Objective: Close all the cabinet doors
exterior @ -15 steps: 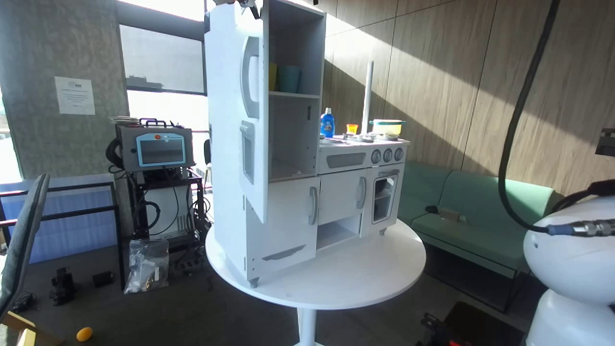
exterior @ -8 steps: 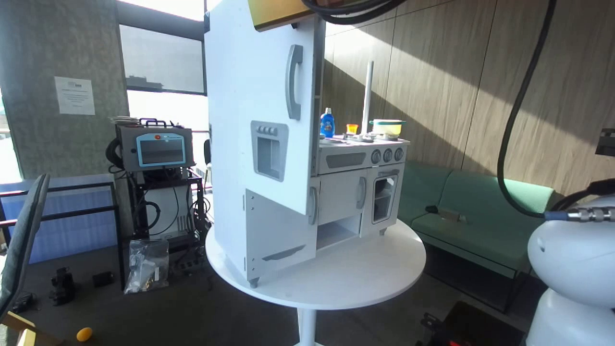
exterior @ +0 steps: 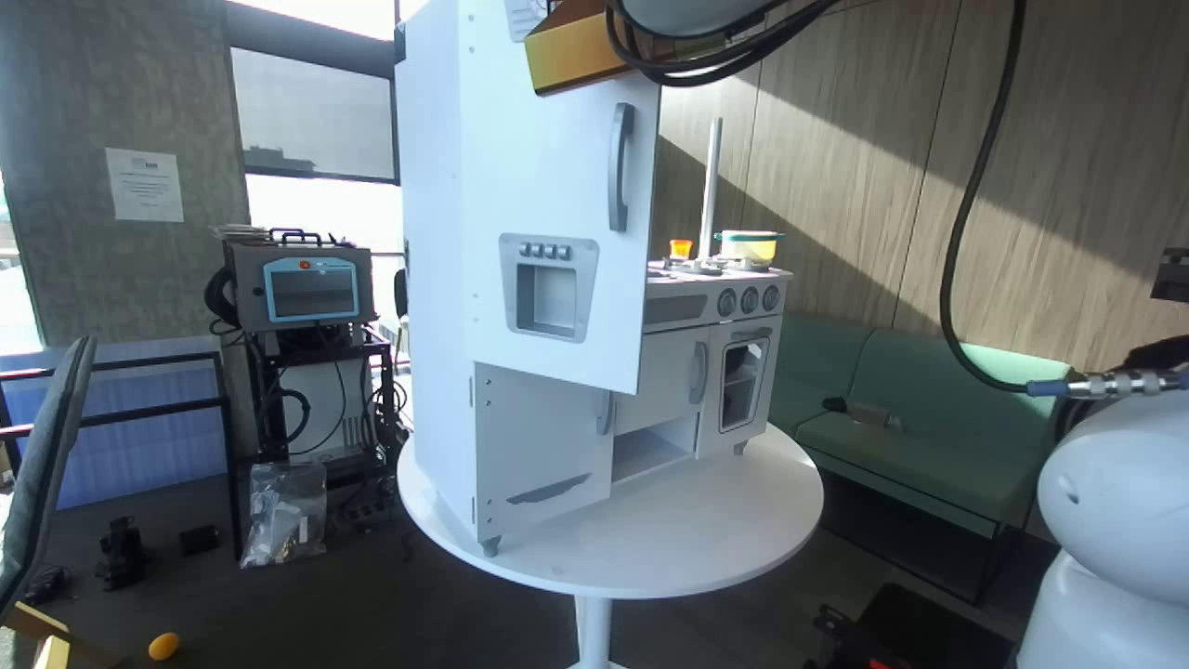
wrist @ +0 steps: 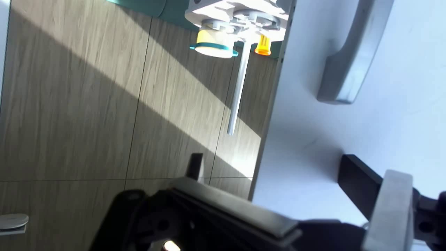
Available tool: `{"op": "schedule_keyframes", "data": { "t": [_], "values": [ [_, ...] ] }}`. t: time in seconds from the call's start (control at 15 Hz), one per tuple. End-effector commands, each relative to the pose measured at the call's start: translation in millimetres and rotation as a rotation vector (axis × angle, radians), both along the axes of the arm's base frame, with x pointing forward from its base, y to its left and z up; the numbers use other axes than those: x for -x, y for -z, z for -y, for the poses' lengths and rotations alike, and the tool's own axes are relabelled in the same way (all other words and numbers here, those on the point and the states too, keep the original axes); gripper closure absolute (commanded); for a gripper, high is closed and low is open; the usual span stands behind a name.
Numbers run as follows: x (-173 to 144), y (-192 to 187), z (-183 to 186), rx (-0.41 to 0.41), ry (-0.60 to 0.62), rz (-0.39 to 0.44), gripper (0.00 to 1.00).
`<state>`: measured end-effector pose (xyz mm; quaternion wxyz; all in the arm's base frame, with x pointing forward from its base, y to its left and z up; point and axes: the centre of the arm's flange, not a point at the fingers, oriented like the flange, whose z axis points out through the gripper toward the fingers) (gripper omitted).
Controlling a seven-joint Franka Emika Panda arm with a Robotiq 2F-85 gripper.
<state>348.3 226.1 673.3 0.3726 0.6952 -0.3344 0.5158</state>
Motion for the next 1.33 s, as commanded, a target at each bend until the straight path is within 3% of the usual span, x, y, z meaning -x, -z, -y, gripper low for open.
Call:
{"op": "schedule_keyframes", "data": {
  "t": [0.0,0.27,0.47,0.8,1.27],
  "values": [
    [-23,-5,26,-0.006,0.009,0.052,0.00],
    [-39,-5,56,0.005,0.016,0.107,0.00],
    [-50,-3,82,-0.050,-0.007,0.138,0.00],
    [-78,5,96,-0.124,-0.208,0.215,0.00],
    [-119,27,96,-0.158,-0.389,0.211,0.00]
  ]
}}
